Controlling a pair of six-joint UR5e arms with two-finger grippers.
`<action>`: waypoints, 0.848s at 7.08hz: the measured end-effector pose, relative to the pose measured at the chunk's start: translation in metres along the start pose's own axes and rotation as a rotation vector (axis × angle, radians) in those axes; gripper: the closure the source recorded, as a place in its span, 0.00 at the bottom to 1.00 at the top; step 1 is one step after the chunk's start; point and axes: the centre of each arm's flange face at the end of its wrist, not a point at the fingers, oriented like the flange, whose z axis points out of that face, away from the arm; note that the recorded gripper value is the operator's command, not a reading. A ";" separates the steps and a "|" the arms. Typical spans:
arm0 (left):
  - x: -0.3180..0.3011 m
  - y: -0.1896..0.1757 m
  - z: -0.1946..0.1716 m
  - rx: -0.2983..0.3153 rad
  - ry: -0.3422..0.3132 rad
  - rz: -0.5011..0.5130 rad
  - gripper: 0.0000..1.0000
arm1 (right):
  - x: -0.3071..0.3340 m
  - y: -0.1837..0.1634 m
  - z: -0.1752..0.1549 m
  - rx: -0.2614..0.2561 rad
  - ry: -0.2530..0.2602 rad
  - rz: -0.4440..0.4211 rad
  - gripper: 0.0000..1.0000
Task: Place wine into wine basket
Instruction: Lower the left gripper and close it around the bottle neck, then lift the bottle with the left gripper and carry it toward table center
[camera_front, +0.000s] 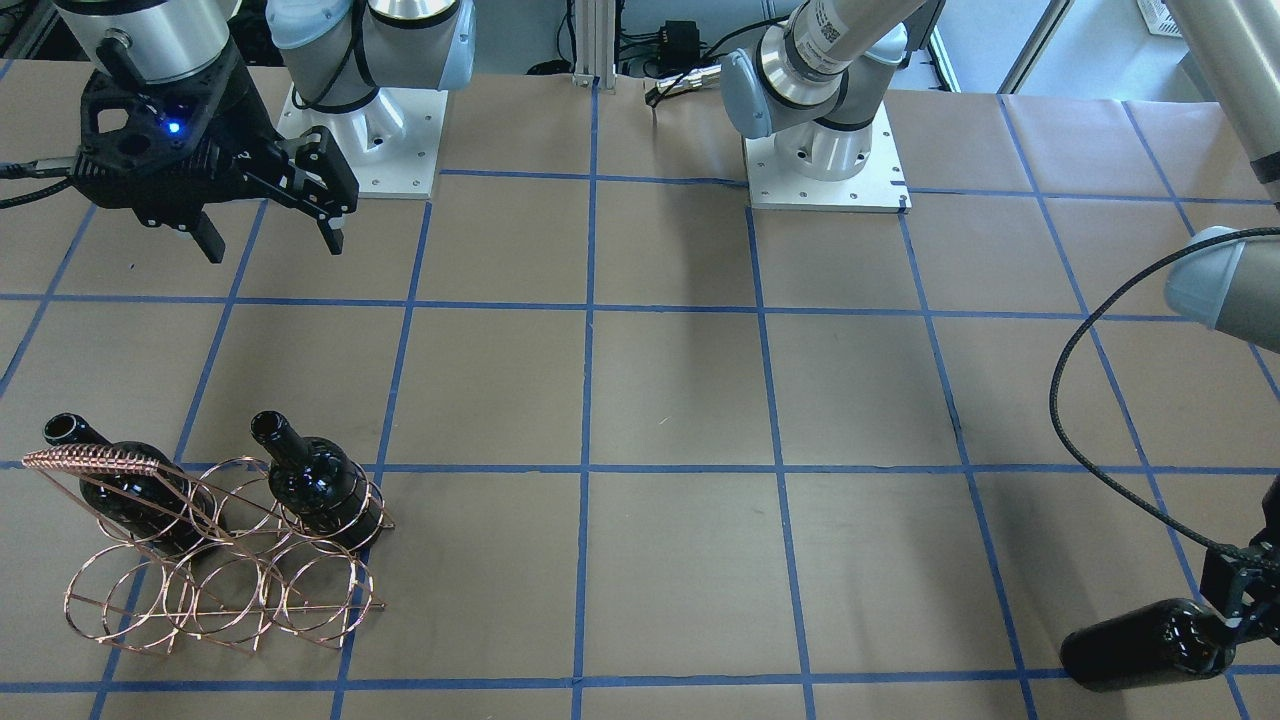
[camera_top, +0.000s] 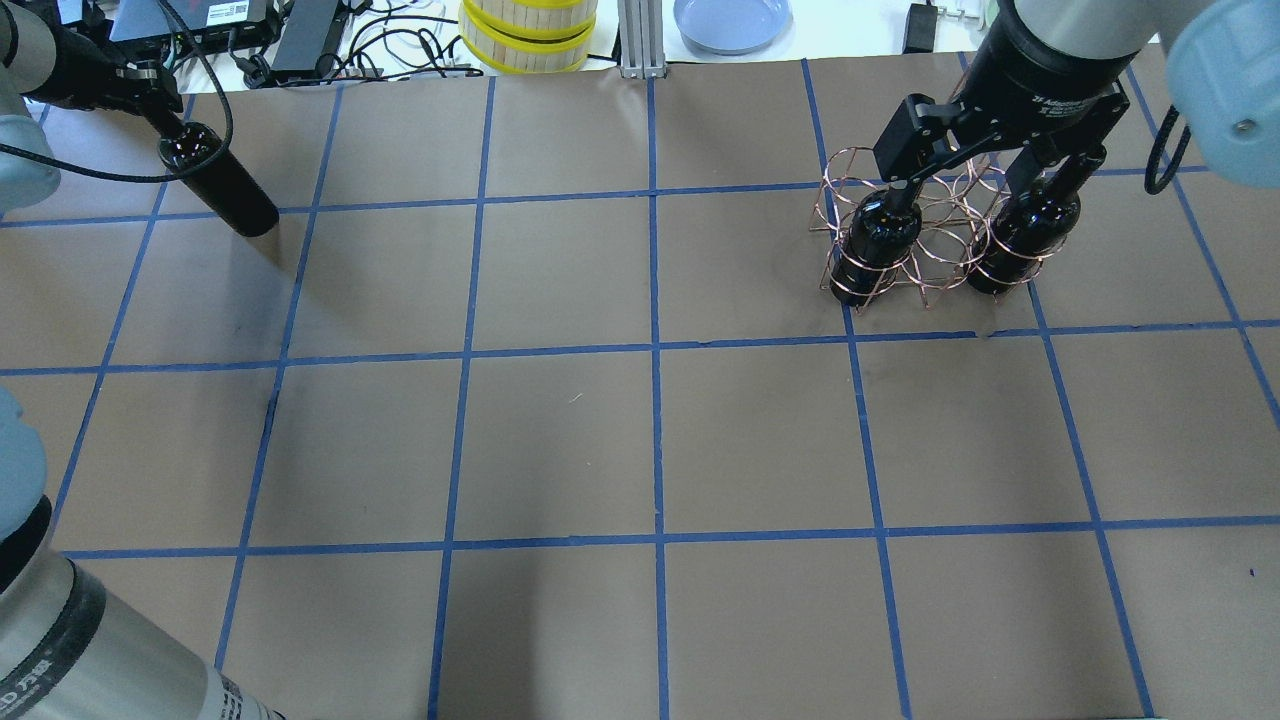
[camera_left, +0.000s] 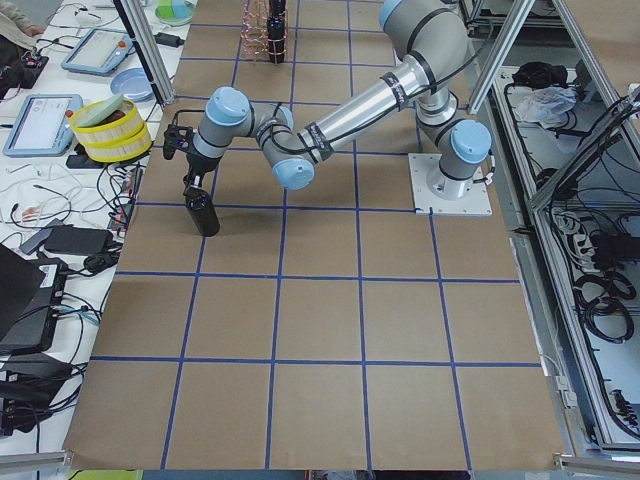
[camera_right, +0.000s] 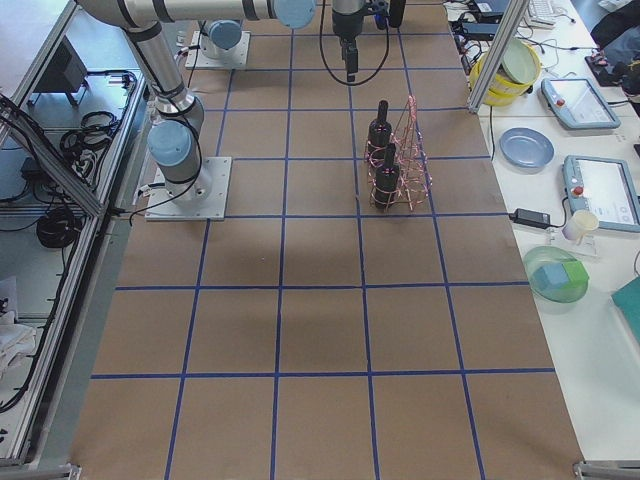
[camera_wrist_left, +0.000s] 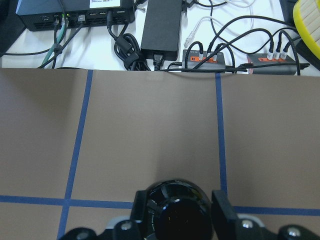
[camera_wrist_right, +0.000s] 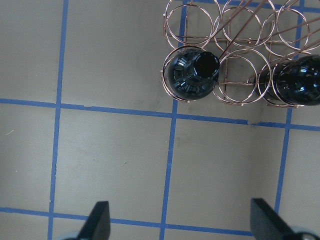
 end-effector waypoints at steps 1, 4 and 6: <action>0.000 0.000 0.000 0.000 0.001 0.000 0.79 | 0.000 0.000 0.000 0.000 0.000 0.000 0.00; -0.001 0.002 0.000 -0.004 0.005 -0.008 1.00 | 0.000 0.000 0.000 0.001 0.000 0.000 0.00; 0.009 -0.002 -0.016 0.006 0.004 -0.018 1.00 | 0.000 0.000 0.000 0.002 0.000 0.000 0.00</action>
